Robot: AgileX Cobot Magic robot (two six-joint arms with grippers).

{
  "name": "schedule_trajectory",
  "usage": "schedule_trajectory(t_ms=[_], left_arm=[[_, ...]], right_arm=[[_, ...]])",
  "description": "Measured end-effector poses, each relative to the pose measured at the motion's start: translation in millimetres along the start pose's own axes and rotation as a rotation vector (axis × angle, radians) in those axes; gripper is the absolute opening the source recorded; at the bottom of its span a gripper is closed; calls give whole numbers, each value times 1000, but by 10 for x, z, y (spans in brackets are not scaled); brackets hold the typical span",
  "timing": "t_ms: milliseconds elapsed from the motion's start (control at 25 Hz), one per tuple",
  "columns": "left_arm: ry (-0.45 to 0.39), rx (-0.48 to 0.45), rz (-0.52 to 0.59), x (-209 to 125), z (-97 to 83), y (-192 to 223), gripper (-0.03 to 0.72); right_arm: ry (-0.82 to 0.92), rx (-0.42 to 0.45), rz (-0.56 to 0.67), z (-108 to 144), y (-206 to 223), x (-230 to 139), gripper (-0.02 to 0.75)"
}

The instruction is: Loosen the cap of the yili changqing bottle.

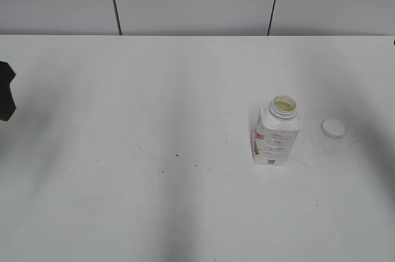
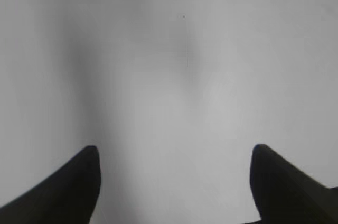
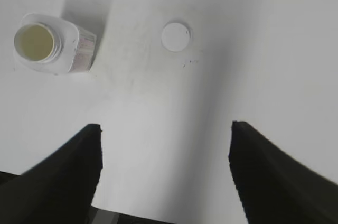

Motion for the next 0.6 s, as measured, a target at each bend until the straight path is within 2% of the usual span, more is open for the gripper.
schedule_trajectory(t_ms=[360,600], left_arm=[[-41,-77,-45,-618,-123,-103,533],[-48,-83,-118,-1146,-146,-182,533]], right_arm=[[22,52,-12,197,-102,-561,587],[25,58,-22,294,-144,-984,587]])
Point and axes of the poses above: a point on each arm's last joint axis where the gripper is mounted, y pointing out along that axis toward the gripper, z along the wrist's bending axis when the last joint is at zero, x = y × z, the point moved 5 cm from there along y, pointing out along that axis toward the gripper
